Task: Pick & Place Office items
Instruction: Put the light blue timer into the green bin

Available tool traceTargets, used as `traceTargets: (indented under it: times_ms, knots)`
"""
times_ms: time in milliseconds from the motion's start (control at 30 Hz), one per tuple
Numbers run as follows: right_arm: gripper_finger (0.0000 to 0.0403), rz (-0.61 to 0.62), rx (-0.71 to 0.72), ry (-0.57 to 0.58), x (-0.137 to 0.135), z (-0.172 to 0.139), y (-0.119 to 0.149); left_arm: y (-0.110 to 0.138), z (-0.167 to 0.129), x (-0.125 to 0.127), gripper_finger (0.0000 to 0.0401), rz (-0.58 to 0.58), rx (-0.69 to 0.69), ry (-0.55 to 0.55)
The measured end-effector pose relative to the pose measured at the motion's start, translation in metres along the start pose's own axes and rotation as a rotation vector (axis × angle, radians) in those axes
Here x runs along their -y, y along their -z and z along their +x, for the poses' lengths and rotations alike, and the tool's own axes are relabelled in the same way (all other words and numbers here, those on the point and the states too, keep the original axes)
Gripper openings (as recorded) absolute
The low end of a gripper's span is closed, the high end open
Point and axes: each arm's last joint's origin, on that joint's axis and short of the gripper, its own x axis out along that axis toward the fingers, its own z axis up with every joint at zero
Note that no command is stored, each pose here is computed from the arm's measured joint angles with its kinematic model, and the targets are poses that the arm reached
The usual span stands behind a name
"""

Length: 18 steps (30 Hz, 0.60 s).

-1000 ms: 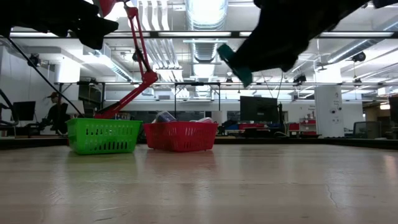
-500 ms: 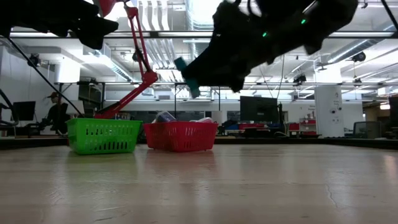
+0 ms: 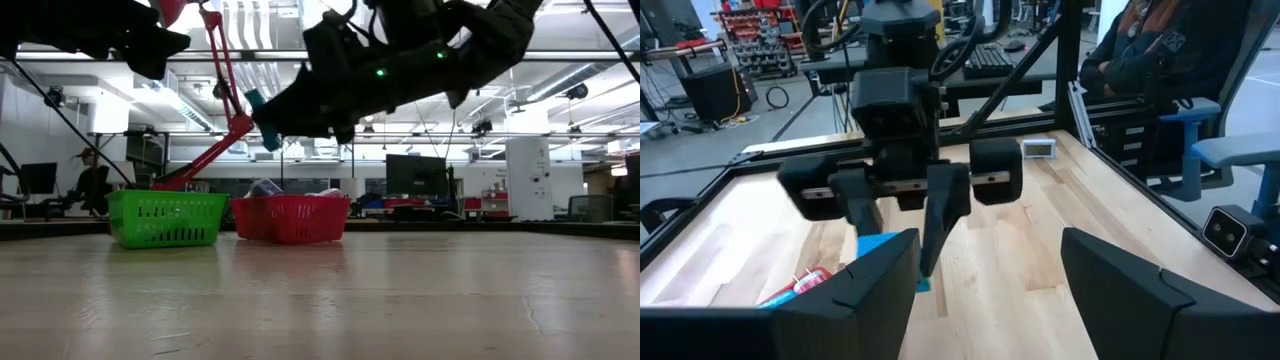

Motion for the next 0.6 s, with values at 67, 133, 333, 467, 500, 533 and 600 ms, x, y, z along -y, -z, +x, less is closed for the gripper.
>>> traceTargets:
  times_ms: [67, 133, 333, 467, 500, 533, 600]
  knots:
    - [0.0159, -0.009, 0.01, 0.008, 0.002, 0.005, -0.003, 0.0, 0.0, 0.0, 0.025, 0.0, 0.0, 0.0]
    - [0.0162, -0.011, 0.016, 0.017, 0.004, 0.011, -0.005, 0.0, 0.0, 0.0, 0.025, 0.0, 0.0, 0.0]
    - [0.0162, -0.04, 0.027, 0.005, 0.015, 0.039, -0.007, 0.0, 0.0, 0.0, 0.025, 0.0, -0.003, 0.0]
    - [0.016, -0.038, 0.045, -0.013, 0.016, 0.062, -0.008, 0.001, 0.0, 0.0, 0.025, 0.001, -0.007, 0.001]
    - [0.016, -0.038, 0.051, -0.019, 0.016, 0.068, -0.008, 0.001, 0.0, 0.0, 0.025, 0.001, -0.007, 0.001]
    - [0.0161, -0.038, 0.057, -0.029, 0.015, 0.072, -0.009, 0.001, 0.0, 0.0, 0.025, 0.001, -0.007, 0.001]
    - [0.0164, -0.044, 0.055, -0.042, 0.014, 0.08, -0.009, 0.001, 0.0, 0.0, 0.025, 0.001, -0.008, 0.0]
